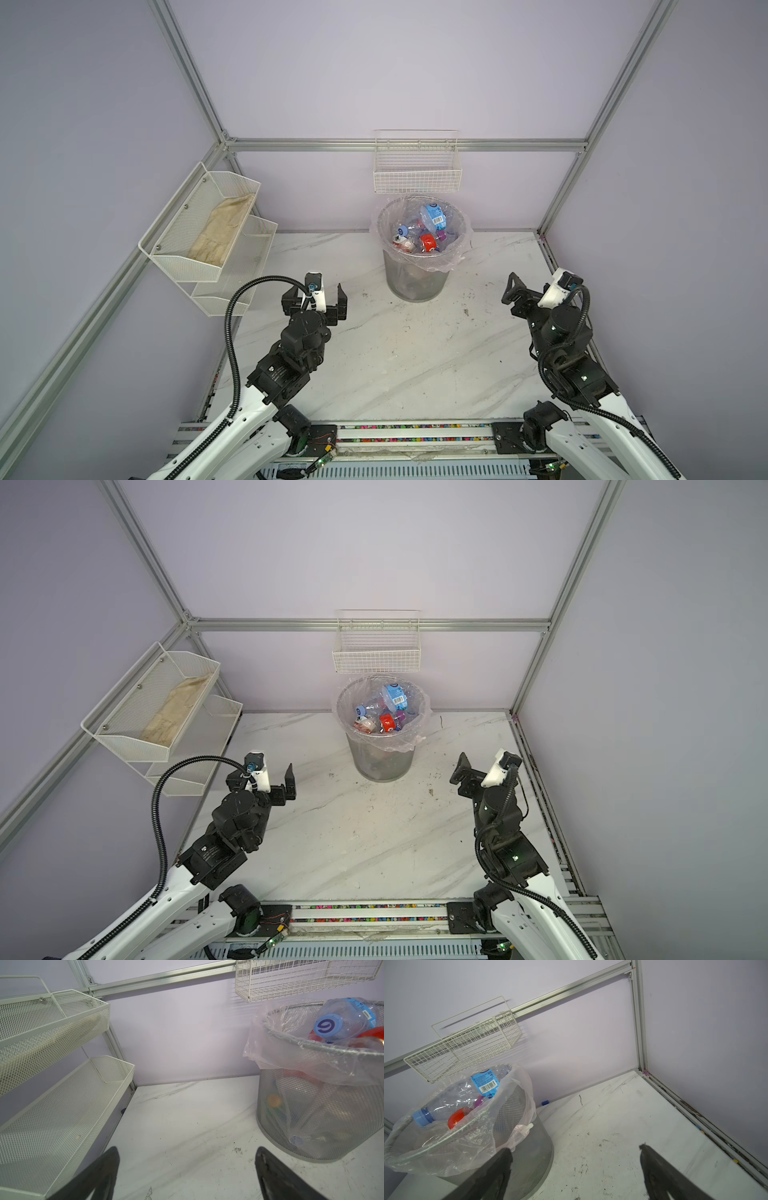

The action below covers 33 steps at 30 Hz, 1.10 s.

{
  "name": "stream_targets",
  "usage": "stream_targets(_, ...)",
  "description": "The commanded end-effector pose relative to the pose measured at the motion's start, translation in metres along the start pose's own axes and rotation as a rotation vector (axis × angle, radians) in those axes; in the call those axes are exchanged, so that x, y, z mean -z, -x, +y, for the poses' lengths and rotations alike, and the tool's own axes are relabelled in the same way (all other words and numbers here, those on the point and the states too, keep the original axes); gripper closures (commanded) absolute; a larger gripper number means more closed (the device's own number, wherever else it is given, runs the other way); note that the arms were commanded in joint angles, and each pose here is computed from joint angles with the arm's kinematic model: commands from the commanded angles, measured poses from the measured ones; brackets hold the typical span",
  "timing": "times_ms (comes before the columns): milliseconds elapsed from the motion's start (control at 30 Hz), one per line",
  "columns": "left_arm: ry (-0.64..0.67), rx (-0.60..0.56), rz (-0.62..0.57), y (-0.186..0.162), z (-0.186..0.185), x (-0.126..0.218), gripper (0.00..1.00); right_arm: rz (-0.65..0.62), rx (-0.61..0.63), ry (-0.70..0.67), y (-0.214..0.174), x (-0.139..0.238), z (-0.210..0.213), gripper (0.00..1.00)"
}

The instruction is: Throw the plastic bottles in the bin

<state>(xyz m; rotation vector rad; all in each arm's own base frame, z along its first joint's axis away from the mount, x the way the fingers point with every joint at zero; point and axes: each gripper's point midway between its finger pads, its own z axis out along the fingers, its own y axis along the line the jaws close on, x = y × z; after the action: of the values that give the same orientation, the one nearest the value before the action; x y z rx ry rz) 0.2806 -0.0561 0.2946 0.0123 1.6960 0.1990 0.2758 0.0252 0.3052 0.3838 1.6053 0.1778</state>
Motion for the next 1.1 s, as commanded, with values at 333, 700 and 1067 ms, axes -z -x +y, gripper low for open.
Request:
stream_targets(333,0.170,-0.017,0.028,-0.053,0.025,-0.002,0.00,-0.084,0.034,-0.111,-0.018,0.003,-0.034,0.02)
stream_targets(700,0.205,-0.041,0.065,-0.087,0.027,-0.004,0.00,-0.041,0.078,-0.102,-0.043,-0.004,-0.036,0.03)
stream_targets(1067,0.272,-0.080,0.147,-0.119,0.033,-0.005,0.00,-0.054,0.107,-0.040,-0.060,0.000,-0.035,0.02)
